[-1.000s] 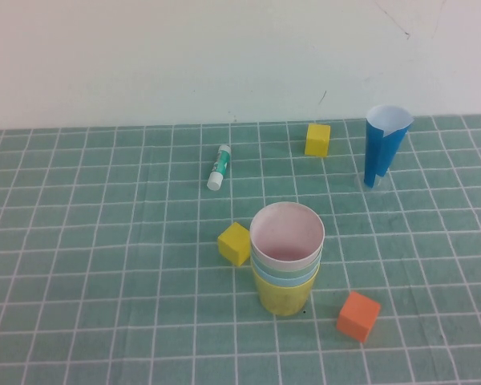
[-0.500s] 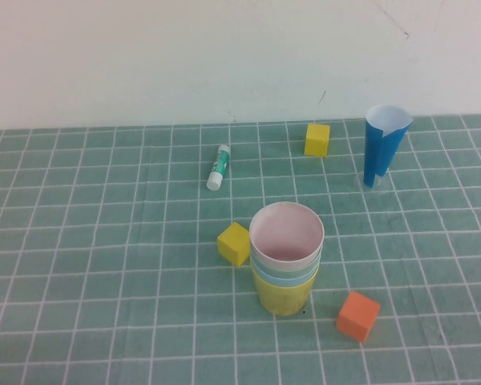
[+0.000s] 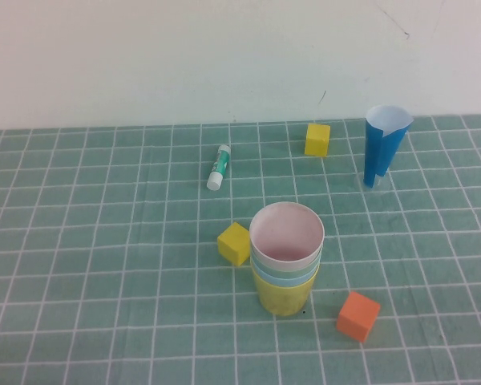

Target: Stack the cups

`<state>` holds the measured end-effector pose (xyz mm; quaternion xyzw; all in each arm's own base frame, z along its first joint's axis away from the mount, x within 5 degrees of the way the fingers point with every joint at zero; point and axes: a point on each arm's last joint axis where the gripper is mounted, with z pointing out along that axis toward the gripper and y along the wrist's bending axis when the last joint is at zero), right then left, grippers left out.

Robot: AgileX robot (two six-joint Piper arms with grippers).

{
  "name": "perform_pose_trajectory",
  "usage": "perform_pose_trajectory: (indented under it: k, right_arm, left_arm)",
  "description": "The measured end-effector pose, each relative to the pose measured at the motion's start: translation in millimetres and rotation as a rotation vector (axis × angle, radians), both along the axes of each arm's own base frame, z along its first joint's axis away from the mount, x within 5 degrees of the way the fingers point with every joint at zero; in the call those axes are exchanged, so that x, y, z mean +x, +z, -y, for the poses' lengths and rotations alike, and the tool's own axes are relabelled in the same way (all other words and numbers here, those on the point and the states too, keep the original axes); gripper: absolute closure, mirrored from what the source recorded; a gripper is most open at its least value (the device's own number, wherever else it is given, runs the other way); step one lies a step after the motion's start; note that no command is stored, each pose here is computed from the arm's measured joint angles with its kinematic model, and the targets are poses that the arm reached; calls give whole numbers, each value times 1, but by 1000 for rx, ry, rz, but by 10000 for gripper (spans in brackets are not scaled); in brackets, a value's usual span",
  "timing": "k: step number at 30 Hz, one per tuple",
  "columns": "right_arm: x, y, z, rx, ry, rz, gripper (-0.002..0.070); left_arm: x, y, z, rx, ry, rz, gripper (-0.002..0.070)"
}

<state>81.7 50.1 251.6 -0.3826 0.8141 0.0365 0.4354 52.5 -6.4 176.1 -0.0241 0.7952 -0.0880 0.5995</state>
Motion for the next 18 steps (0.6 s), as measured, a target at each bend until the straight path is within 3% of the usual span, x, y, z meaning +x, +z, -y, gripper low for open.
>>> perform_pose_trajectory:
  k: [18]
  right_arm:
    - [-1,1,0,1,2,7,678]
  left_arm:
    - [0,0,0,-1,0,0,676]
